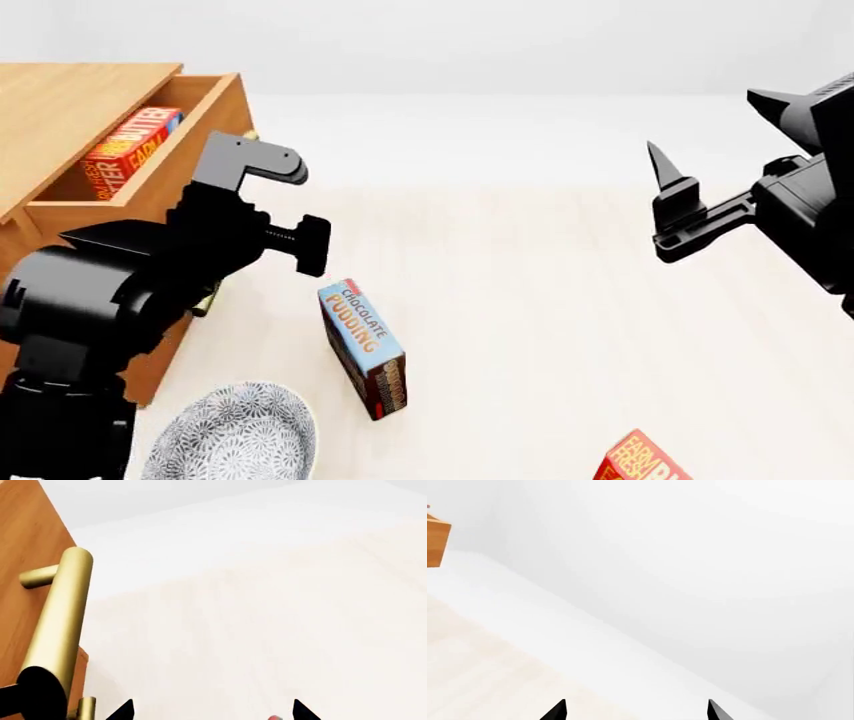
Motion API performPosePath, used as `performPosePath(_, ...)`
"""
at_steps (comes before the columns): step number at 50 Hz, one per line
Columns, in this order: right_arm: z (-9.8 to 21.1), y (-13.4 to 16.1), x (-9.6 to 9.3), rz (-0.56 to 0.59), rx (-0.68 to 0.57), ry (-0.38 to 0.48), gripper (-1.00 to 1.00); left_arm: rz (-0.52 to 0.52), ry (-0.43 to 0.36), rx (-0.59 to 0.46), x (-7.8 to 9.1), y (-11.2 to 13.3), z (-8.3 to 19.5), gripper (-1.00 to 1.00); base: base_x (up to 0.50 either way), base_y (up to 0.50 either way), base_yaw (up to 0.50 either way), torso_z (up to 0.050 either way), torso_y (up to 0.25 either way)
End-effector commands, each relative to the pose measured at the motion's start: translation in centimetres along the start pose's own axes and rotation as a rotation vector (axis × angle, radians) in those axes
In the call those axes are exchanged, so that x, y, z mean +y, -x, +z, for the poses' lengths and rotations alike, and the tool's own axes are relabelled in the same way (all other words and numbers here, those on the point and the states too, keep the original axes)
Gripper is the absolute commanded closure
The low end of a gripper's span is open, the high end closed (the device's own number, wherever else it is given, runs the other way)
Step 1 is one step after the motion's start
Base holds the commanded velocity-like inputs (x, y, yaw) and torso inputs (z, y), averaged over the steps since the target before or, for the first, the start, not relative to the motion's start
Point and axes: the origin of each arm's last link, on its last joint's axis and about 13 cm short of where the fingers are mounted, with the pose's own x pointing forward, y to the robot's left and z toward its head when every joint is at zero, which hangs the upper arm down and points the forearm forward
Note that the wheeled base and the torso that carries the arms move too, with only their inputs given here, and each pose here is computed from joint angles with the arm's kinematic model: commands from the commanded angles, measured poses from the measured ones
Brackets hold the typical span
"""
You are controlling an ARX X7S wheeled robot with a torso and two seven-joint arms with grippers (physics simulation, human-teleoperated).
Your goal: Put the butter at the front in the top drawer of the cabinet and close it.
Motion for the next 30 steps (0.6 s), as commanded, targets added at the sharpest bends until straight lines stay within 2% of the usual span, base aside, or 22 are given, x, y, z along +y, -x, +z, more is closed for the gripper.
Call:
performPosePath(1, 0.1, 0.0, 0.0, 0.000, 0.001, 0.003, -1.00, 0.123, 0.017, 0.021, 3.1, 0.9, -0.8, -1.00, 0.00, 0.00, 0.00, 0.000, 0.000)
performPosePath(11, 0.0, 0.0, 0.0, 0.002, 0.002, 0.004, -1.00, 0.185, 0.036, 0.031, 4.8, 1.5, -1.2, -1.00, 0.00, 0.00, 0.00, 0.000, 0.000)
performPosePath(30, 0.0, -0.2, 0.1, 0.004, 0.005, 0.003, -1.00, 0.255, 0.057, 0.036, 6.6, 2.8, -1.7, -1.00, 0.00, 0.00, 0.00, 0.000, 0.000)
